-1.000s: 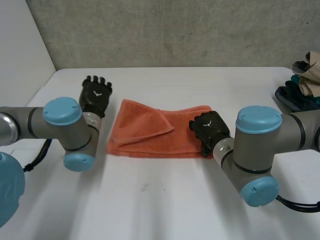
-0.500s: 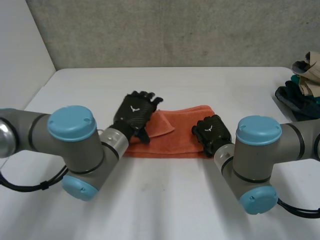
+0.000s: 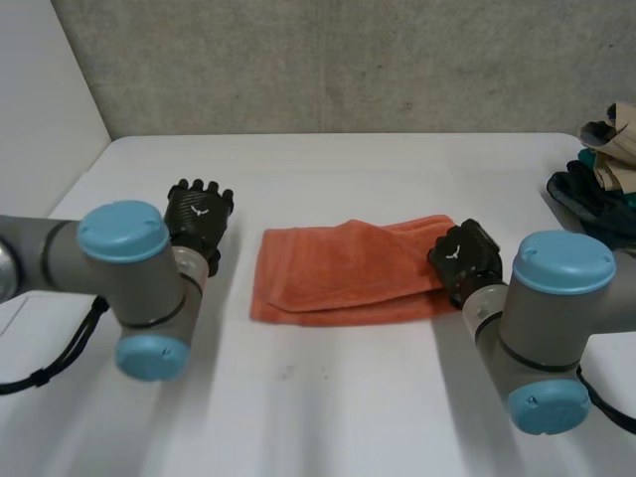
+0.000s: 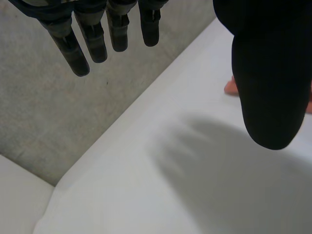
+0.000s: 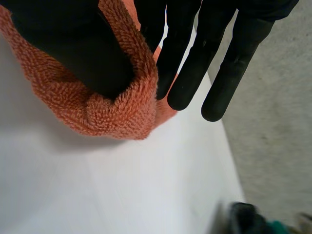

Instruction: Fold the laundry.

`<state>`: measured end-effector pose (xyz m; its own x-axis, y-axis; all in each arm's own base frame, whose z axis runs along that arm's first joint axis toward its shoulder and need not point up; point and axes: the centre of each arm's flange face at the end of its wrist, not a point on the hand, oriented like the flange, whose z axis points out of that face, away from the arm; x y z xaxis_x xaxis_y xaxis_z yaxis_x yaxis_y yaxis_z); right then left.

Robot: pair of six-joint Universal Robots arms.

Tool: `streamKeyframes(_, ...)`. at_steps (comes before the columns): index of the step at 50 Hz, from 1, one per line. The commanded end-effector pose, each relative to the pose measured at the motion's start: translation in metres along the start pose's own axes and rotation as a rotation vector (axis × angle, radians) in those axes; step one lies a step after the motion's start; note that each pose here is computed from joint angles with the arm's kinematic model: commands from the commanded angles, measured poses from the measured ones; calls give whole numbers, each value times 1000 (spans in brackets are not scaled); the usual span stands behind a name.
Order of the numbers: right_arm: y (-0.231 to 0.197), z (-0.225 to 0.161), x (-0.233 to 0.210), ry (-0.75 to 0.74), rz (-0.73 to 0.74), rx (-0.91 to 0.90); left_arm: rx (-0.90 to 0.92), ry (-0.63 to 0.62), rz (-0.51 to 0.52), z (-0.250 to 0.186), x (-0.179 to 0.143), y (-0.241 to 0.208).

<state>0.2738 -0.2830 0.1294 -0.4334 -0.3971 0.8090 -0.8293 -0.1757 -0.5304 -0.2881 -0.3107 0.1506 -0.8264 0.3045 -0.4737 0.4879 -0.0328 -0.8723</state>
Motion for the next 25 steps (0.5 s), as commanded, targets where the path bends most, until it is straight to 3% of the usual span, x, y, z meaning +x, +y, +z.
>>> streamKeyframes(1, -18, 7, 24, 92, -199, 53, 79, 76, -89, -53, -4, -33)
streamKeyframes(7, -64, 14, 19, 90, -222, 308, 116, 77, -114, -62, -13, -46)
streamKeyframes(10, -101, 0, -29, -46, -255, 570, 121, 68, -114, -61, -15, -47)
streamKeyframes(14, -122, -22, -72, -205, -257, 770, 114, 54, -114, -58, -20, -45)
streamKeyframes(20, -121, -27, -84, -283, -172, 778, 117, 50, -115, -53, -22, -44)
streamKeyframes(25, -117, -17, -55, -216, 116, 592, 158, 48, -123, -40, -18, -54)
